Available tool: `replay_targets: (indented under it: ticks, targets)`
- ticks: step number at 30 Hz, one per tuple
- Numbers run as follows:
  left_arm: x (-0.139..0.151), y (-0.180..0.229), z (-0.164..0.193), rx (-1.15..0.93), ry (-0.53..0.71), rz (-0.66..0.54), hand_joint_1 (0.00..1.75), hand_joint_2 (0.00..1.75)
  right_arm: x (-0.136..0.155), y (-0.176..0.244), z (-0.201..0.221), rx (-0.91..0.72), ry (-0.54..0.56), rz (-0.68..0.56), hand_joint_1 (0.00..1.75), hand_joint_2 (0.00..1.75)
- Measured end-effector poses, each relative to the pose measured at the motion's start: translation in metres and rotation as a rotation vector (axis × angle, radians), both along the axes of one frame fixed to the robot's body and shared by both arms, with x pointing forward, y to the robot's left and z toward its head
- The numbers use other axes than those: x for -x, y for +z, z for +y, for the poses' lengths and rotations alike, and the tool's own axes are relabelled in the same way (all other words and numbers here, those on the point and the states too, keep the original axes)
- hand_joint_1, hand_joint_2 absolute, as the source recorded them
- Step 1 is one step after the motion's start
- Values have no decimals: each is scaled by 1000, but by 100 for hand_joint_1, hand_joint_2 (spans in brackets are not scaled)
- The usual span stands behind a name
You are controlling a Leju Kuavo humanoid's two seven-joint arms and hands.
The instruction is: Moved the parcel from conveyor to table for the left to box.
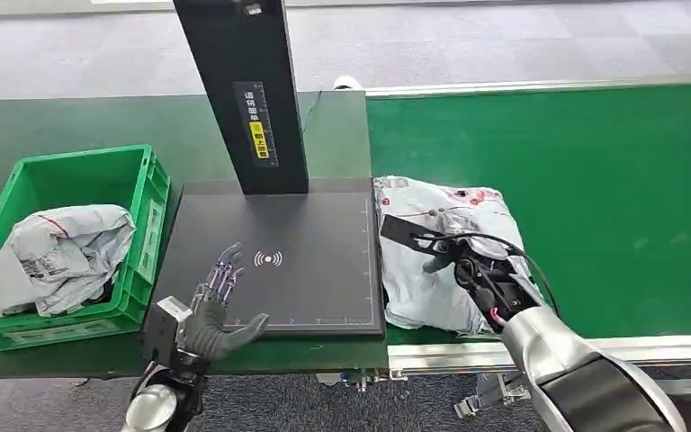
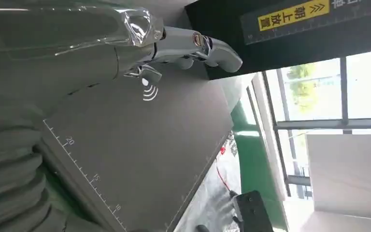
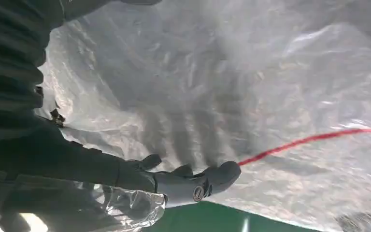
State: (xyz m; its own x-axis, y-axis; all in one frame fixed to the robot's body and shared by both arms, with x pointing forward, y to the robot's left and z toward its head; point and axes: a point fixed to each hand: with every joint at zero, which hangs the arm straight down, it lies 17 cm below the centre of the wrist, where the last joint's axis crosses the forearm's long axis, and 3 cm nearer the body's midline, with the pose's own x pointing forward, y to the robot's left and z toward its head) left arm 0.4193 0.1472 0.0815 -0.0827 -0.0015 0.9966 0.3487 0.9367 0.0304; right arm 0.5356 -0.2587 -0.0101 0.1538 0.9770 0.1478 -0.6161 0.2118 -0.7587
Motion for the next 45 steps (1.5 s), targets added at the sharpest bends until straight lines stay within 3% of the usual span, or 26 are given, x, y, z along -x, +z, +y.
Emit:
replay_targets:
  ticks: [18, 19, 20, 21, 45]
  targets:
    - [-1, 1, -4, 7, -7, 2, 0, 175, 23, -20, -13, -36, -22, 156, 2, 175]
    - [-2, 2, -5, 7, -7, 0, 0, 175, 25, -22, -11, -49, -22, 169, 17, 175]
    - [-3, 3, -5, 7, -6, -1, 0, 175, 27, -23, -10, -61, -22, 181, 166, 175]
    - [-4, 3, -5, 7, -7, -2, 0, 175, 29, -24, -9, -71, -20, 191, 175, 175]
    - [-7, 1, 0, 9, 8, -5, 0, 175, 35, -23, 19, -155, 77, 231, 175, 175]
